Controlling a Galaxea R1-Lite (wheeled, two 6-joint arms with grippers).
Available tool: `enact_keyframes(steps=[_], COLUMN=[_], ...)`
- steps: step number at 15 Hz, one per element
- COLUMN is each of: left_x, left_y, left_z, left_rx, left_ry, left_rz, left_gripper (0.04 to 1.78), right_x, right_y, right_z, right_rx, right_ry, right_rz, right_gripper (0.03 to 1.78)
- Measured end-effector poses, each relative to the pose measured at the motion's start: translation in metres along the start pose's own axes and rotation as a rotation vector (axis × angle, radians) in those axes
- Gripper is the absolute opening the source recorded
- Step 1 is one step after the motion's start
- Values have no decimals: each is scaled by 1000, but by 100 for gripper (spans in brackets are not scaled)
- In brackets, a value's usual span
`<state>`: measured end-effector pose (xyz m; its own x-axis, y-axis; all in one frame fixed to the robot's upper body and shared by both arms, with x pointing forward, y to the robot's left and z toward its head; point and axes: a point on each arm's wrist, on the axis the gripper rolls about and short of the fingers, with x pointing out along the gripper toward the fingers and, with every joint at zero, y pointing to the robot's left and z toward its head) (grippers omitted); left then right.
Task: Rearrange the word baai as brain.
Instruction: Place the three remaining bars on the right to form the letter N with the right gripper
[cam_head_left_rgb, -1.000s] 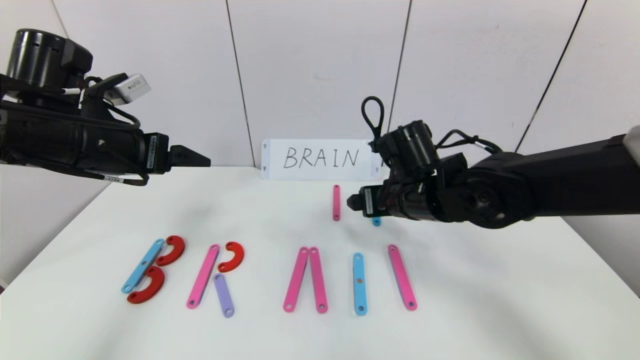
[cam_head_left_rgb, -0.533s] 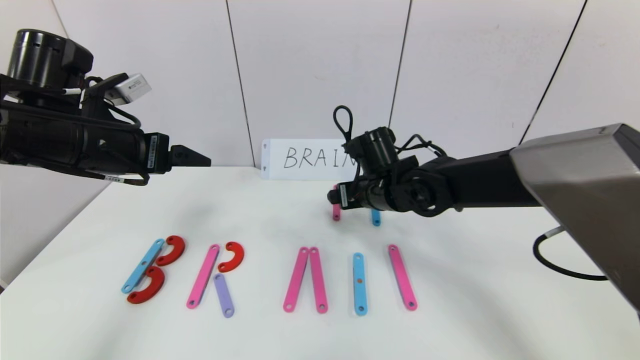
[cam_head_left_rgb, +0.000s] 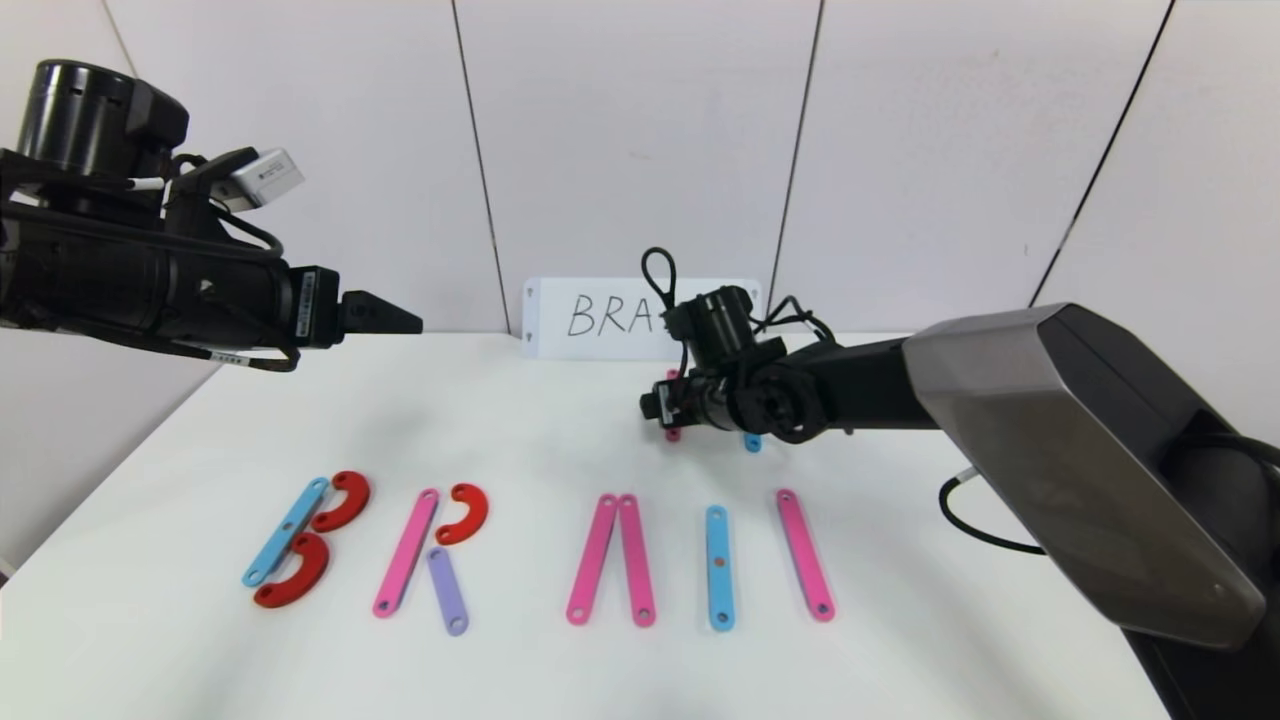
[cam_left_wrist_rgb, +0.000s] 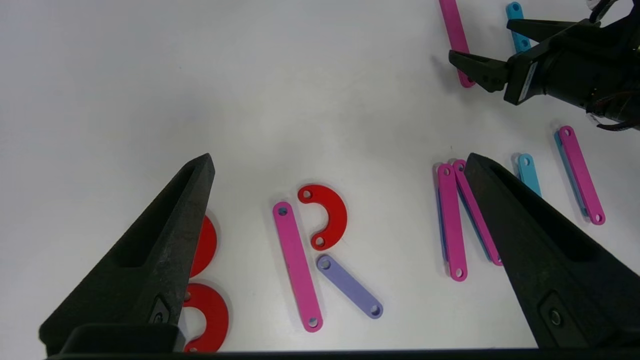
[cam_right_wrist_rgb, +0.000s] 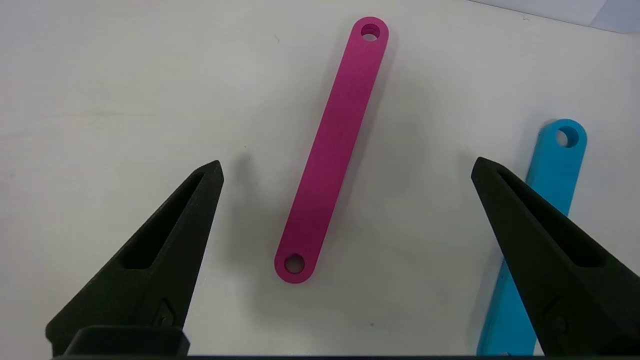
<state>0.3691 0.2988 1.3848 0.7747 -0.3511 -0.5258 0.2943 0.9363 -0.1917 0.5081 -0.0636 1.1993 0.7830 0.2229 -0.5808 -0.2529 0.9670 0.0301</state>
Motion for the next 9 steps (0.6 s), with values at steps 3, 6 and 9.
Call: enact_keyframes(steps=[3, 6, 9], left_x=[0, -1, -1], left_y=[0, 0, 0], left_z=[0, 0, 0], left_rx=[0, -1, 1], left_ry=[0, 0, 1], left_rz=[1, 2, 1], left_gripper=[174, 174, 174], right_x=[8, 13, 16], right_y=[2, 2, 3], right_z=[-3, -8, -10], right_rx=[-2, 4, 3], right_ry=[3, 12, 19], right_rz=[1, -3, -4], right_gripper=[174, 172, 150])
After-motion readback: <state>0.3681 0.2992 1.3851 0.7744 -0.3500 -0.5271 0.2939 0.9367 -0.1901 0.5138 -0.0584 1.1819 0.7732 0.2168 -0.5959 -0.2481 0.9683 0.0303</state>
